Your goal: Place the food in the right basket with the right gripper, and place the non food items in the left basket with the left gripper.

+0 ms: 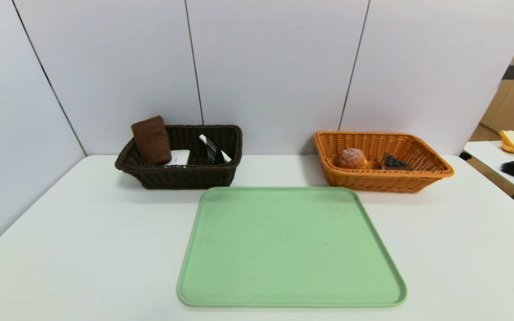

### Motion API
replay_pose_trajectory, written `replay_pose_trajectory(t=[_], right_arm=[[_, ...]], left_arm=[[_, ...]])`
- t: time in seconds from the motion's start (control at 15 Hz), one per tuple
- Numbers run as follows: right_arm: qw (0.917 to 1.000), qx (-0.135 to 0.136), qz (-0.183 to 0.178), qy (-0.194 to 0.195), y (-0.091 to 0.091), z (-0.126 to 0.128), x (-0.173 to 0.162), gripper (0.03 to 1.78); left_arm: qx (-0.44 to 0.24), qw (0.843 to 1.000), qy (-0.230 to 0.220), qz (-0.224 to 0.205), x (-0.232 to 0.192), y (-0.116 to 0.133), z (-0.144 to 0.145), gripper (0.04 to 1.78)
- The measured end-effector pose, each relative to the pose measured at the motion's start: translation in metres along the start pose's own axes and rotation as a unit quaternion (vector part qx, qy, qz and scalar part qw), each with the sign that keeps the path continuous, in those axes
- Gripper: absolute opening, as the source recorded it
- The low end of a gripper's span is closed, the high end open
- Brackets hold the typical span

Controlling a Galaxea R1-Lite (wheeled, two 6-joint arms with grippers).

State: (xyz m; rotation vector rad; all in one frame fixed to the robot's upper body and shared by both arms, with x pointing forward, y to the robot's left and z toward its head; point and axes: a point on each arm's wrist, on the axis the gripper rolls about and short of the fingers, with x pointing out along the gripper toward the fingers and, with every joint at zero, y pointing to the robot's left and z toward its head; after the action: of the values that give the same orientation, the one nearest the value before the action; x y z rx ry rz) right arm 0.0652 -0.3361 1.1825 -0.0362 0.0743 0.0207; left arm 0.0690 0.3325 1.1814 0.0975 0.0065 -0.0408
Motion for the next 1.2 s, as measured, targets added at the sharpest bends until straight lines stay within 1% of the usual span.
replay_pose_trajectory(t=[0.13, 0.2, 0.4, 1.2], right_arm=[[0.9998, 0.016, -0.009, 0.0, -0.0004, -0.0002, 0.0001, 1.71], [0.9998, 0.018, -0.01, 0.0, -0.0004, -0.0002, 0.0003, 1.71], [0.9997, 0.019, -0.011, -0.014, -0.0005, 0.0012, 0.0009, 1.71], [0.9997, 0.018, -0.011, -0.013, -0.0005, 0.0011, 0.0009, 1.71]], left_arm=[[-0.025, 1.0, 0.0, 0.006, 0.0, 0.0003, 0.0001, 1.69], [-0.036, 0.999, 0.0, 0.015, 0.0, 0.0007, 0.0001, 1.69], [-0.046, 0.999, -0.003, 0.02, 0.0, 0.001, 0.0007, 1.69], [-0.046, 0.999, -0.003, 0.02, 0.0, 0.0011, 0.0008, 1.69]])
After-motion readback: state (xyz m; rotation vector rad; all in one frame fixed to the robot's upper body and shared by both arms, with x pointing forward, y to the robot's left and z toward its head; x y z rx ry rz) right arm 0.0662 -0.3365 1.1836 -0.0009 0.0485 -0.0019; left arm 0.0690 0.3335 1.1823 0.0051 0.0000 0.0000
